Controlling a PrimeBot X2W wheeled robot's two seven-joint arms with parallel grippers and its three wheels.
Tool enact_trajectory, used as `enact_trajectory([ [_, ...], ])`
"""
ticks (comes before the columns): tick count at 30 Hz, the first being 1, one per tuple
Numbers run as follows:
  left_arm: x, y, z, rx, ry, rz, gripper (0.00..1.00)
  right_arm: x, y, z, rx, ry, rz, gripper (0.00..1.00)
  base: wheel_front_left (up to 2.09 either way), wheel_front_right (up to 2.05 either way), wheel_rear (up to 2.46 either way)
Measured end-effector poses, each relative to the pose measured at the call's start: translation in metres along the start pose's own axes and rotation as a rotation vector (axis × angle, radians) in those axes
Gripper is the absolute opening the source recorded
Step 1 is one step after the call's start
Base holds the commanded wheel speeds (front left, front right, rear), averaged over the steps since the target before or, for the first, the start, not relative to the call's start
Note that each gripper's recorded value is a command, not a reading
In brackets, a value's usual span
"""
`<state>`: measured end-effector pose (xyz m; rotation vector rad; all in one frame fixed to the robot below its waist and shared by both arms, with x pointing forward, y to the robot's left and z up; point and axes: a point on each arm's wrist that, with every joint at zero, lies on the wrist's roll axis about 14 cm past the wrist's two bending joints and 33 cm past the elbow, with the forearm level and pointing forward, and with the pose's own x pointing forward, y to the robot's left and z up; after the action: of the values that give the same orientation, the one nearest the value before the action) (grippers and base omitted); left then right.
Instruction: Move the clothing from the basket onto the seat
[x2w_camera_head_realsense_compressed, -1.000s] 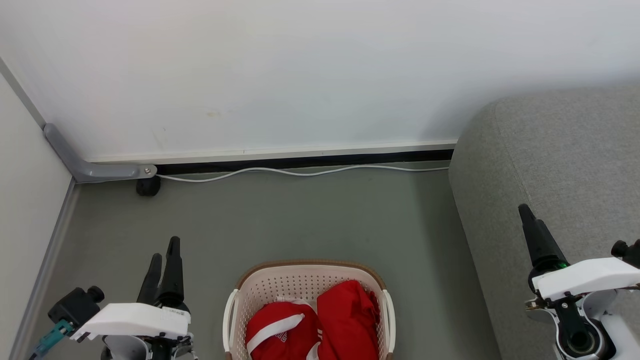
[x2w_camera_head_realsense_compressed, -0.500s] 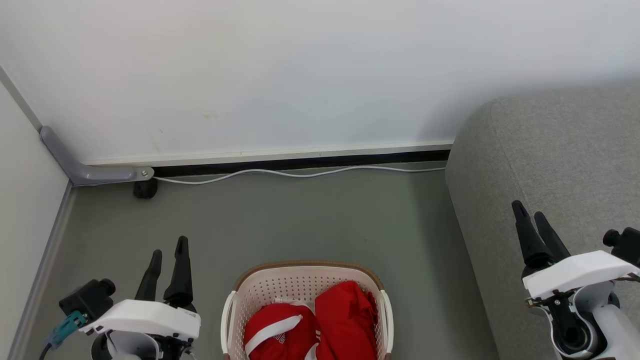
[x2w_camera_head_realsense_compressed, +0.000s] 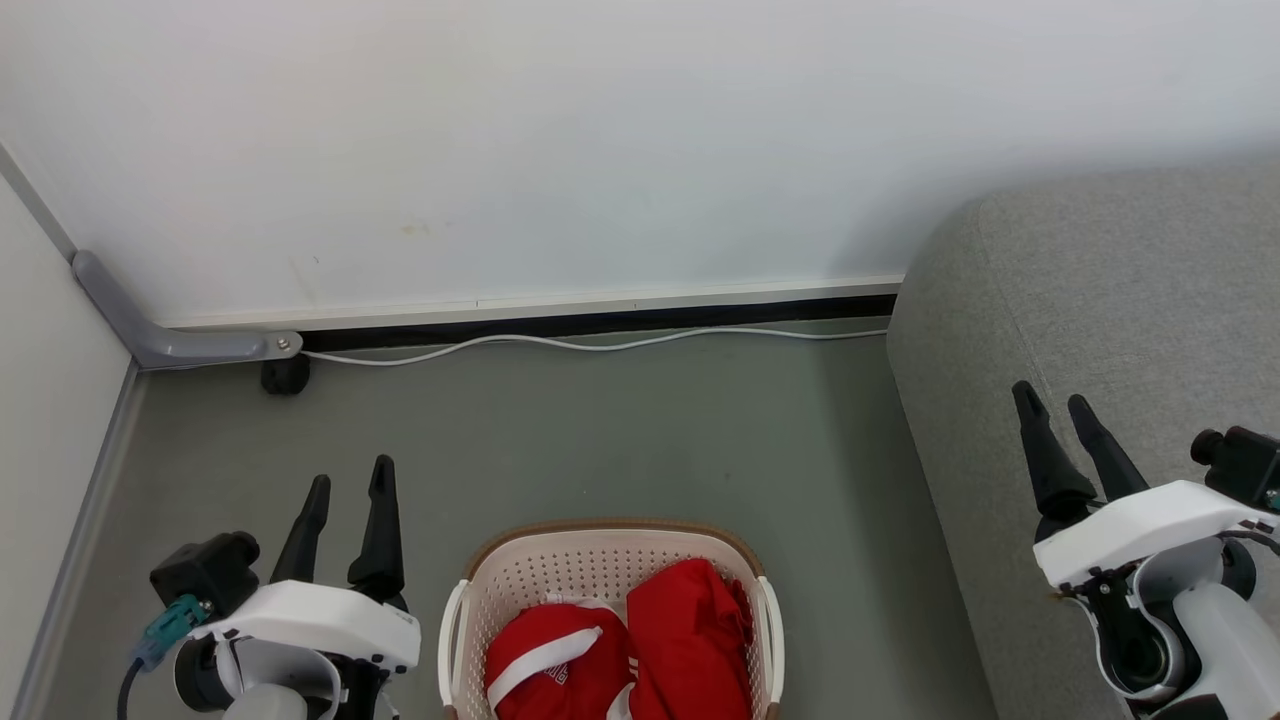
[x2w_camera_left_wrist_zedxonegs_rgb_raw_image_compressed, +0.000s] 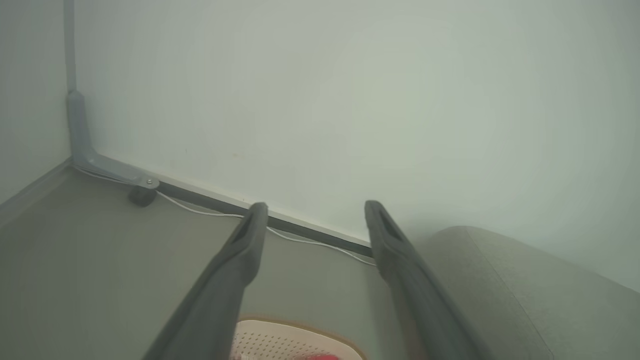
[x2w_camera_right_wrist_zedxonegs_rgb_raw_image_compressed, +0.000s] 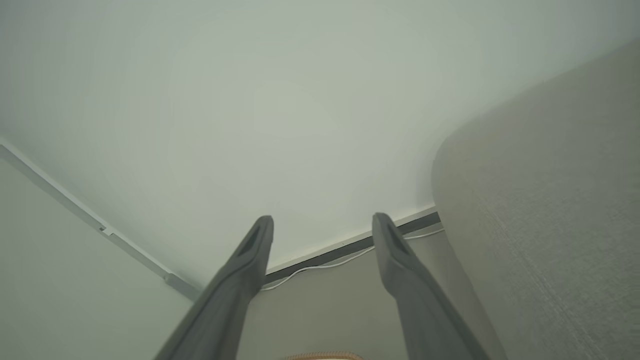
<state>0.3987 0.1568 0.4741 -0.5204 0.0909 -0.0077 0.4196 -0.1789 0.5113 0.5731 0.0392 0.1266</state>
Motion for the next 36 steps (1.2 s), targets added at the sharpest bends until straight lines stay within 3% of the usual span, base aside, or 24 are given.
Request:
enact_trajectory([
  [23, 0.010, -0.015, 0.006, 0.332, -0.050, -0.045, 1.00, 0.012, 0.006, 0.017, -0.294, -0.036, 0.063, 1.00, 0.00, 0.00, 0.00],
  [36, 0.016, -0.021, 0.007, 0.412, -0.067, -0.066, 1.00, 0.016, 0.006, 0.027, -0.378, -0.060, 0.077, 1.00, 0.00, 0.00, 0.00],
])
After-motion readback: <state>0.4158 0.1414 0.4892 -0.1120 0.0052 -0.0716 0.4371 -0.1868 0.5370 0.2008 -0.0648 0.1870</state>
